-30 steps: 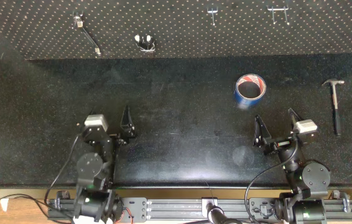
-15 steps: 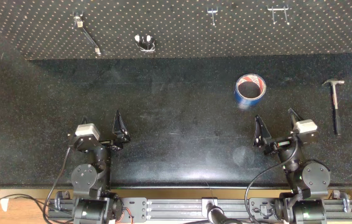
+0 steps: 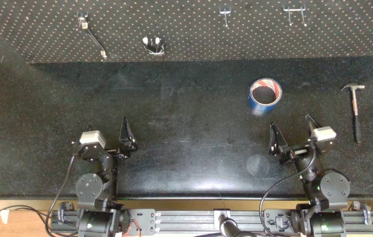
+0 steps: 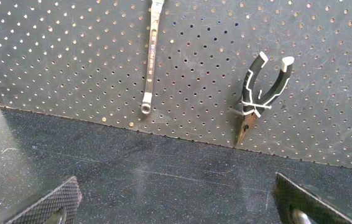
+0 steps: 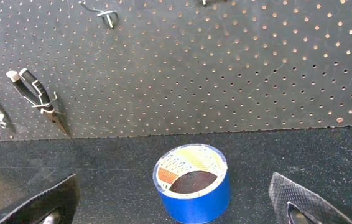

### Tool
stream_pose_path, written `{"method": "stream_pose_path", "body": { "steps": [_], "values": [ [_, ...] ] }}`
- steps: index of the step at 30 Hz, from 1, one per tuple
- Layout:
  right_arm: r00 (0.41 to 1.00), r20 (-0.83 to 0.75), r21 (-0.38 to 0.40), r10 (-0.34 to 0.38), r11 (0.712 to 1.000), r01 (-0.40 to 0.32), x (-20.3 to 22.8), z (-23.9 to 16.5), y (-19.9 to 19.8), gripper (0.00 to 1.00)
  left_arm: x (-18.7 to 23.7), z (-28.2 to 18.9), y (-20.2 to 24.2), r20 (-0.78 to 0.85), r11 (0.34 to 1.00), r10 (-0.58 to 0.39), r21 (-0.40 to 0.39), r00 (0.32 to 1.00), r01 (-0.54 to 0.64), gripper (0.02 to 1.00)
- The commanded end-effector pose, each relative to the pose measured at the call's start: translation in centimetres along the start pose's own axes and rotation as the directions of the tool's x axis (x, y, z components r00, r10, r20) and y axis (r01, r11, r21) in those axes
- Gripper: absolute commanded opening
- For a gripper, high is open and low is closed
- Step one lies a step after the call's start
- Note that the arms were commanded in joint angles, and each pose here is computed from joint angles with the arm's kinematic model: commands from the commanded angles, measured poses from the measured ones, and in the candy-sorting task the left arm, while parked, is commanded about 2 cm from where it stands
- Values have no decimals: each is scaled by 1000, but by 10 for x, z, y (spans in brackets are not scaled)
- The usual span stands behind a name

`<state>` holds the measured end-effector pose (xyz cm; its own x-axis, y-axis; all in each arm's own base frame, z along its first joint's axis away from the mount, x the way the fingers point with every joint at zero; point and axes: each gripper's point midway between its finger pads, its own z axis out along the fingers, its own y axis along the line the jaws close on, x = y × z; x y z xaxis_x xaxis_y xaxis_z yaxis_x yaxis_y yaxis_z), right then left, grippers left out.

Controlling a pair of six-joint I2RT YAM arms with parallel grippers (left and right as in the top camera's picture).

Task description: Place Tools Onto Pegboard

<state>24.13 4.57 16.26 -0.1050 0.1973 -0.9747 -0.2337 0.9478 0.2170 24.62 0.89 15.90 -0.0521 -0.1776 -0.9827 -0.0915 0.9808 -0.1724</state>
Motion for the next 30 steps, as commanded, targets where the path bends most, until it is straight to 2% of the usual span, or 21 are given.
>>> {"method": "stream_pose_path", "body": {
  "steps": [1, 3, 7, 10, 14, 18, 21, 25, 28, 30],
  "values": [
    [999, -13, -27, 32, 999, -32, -7, 9, 7, 996, -1, -1, 0, 4, 1000, -3, 5, 1000, 3, 996],
    [993, -106, -27, 60, 998, -63, -3, 21, 11, 996, -1, -1, 0, 4, 1000, -3, 5, 1000, 3, 996],
    [912, -393, -2, 116, 992, -126, 7, 73, 21, 996, -1, -1, 0, 4, 1000, -3, 5, 1000, 3, 996],
    [796, -592, 42, 129, 991, -129, 20, 103, 26, 996, -1, -1, -1, 4, 1000, -3, 5, 1000, 3, 996],
    [623, -780, 22, 57, 998, -63, 42, 122, 33, 996, -1, -1, 0, 4, 1000, -3, 5, 1000, 3, 996],
    [524, -852, -15, -10, 1000, -6, 63, 126, 32, 996, -1, -1, 0, 4, 1000, -3, 5, 1000, 3, 996],
    [458, -889, 18, -16, 997, 70, 73, 128, 24, 991, -1, -1, 0, 4, 1000, -3, 5, 1000, 3, 996],
    [420, -907, 11, -30, 995, 94, 85, 136, 22, 993, -1, -1, 0, 4, 1000, -3, 5, 1000, 3, 996],
    [382, -923, 14, -46, 988, 153, 97, 139, 19, 993, -1, -1, 0, 4, 1000, -3, 5, 1000, 3, 996],
    [362, -931, 10, -51, 986, 165, 104, 140, 19, 993, -1, -1, 0, 4, 1000, -3, 5, 1000, 3, 996]
  ]
}}
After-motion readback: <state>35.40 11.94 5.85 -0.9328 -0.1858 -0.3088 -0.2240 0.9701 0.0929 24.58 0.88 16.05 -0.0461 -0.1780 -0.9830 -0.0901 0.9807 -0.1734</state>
